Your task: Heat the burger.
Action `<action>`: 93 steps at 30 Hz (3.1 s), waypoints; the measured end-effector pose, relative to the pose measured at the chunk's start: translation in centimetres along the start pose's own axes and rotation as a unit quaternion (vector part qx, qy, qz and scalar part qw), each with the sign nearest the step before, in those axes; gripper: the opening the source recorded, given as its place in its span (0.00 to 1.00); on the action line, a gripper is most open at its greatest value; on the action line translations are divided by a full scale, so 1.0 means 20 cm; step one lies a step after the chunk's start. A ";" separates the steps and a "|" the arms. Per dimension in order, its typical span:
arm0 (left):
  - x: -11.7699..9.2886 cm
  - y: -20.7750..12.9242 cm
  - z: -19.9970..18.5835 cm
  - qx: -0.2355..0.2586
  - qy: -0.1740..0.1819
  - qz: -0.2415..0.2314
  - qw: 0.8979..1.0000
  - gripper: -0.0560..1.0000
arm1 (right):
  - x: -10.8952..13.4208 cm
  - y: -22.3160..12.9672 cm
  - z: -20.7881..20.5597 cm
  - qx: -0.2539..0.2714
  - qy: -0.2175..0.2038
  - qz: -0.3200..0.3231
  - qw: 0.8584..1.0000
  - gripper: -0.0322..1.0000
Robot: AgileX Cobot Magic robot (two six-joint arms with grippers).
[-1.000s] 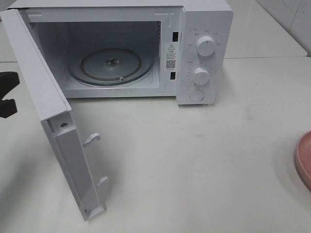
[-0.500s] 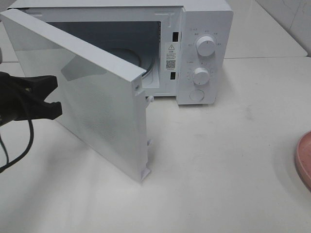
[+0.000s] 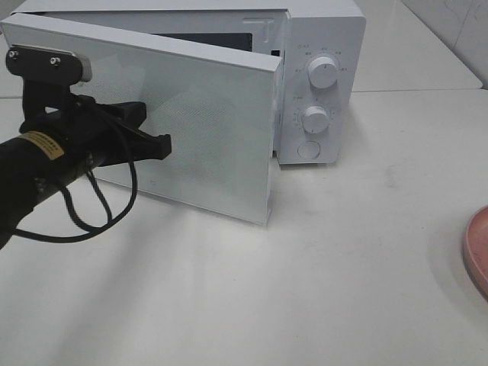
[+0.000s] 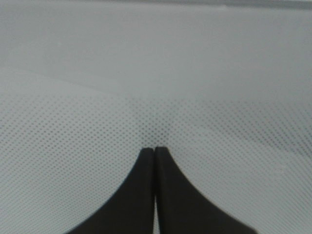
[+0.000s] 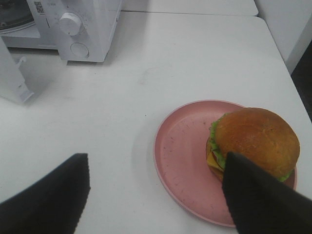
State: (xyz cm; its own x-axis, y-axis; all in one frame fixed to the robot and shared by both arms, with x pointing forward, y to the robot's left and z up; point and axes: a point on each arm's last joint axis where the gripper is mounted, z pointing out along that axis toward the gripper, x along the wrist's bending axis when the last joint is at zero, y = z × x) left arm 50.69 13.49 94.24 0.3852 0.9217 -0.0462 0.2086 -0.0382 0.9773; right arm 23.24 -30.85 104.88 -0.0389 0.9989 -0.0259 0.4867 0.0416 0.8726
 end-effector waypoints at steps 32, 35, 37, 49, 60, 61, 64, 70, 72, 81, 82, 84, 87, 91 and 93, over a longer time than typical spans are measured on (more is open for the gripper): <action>-0.24 0.05 0.49 0.033 0.017 -0.010 0.999 0.05 | 0.00 0.00 0.00 0.000 0.000 0.000 1.000 0.75; -0.25 0.05 0.50 0.037 0.015 -0.009 0.999 0.05 | 0.00 0.00 0.00 0.000 0.000 0.000 1.000 0.75; -0.25 0.06 0.50 0.038 0.014 -0.010 0.999 0.05 | 0.00 0.00 0.00 0.000 0.000 0.000 1.000 0.75; -0.29 0.13 0.38 0.042 0.000 -0.006 0.999 0.05 | 0.00 0.00 0.00 0.000 -0.001 0.000 1.000 0.75; -0.34 0.05 0.17 0.256 -0.094 -0.010 0.962 0.07 | 0.00 0.00 0.00 0.000 -0.001 0.000 1.000 0.75; -0.32 0.03 0.13 0.311 -0.110 -0.020 0.944 0.15 | 0.00 0.00 0.00 0.000 -0.001 0.000 1.000 0.75; -0.26 0.02 0.09 0.381 -0.115 -0.050 0.916 0.40 | 0.00 0.00 0.00 0.000 -0.001 0.000 1.000 0.75; -0.08 0.07 0.02 0.473 -0.109 -0.120 0.866 0.93 | 0.00 0.00 0.00 0.000 -0.001 0.000 1.000 0.75; -0.03 0.13 -0.01 0.489 -0.112 -0.131 0.855 0.97 | 0.00 0.00 0.00 0.000 -0.001 0.000 1.000 0.75; 0.31 0.42 -0.23 0.506 -0.087 -0.166 0.842 0.99 | 0.00 0.00 0.00 0.000 -0.001 0.000 1.000 0.75; 0.31 0.42 -0.23 0.506 -0.087 -0.166 0.842 0.99 | 0.00 0.00 0.00 0.000 -0.001 0.000 1.000 0.75; 0.38 0.46 -0.34 0.523 -0.069 -0.153 0.836 0.99 | 0.00 0.00 0.00 0.000 -0.001 0.000 1.000 0.75; 0.47 0.48 -0.43 0.535 -0.021 -0.159 0.830 0.99 | 0.00 0.00 0.00 0.000 -0.001 0.000 1.000 0.75; 0.55 0.49 -0.51 0.531 0.026 -0.186 0.826 0.99 | 0.00 0.00 0.00 0.000 -0.001 0.000 1.000 0.75; 0.58 0.49 -0.56 0.524 0.044 -0.199 0.827 0.99 | 0.00 0.00 0.00 0.000 -0.001 0.000 1.000 0.75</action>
State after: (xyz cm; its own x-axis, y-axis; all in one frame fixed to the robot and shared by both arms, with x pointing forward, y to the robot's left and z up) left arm 47.15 28.19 105.65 0.0407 0.9646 -0.2606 0.9854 0.0044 0.1702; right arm 23.24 -30.85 104.88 -0.0369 0.9990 -0.0259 0.4868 0.0406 0.8726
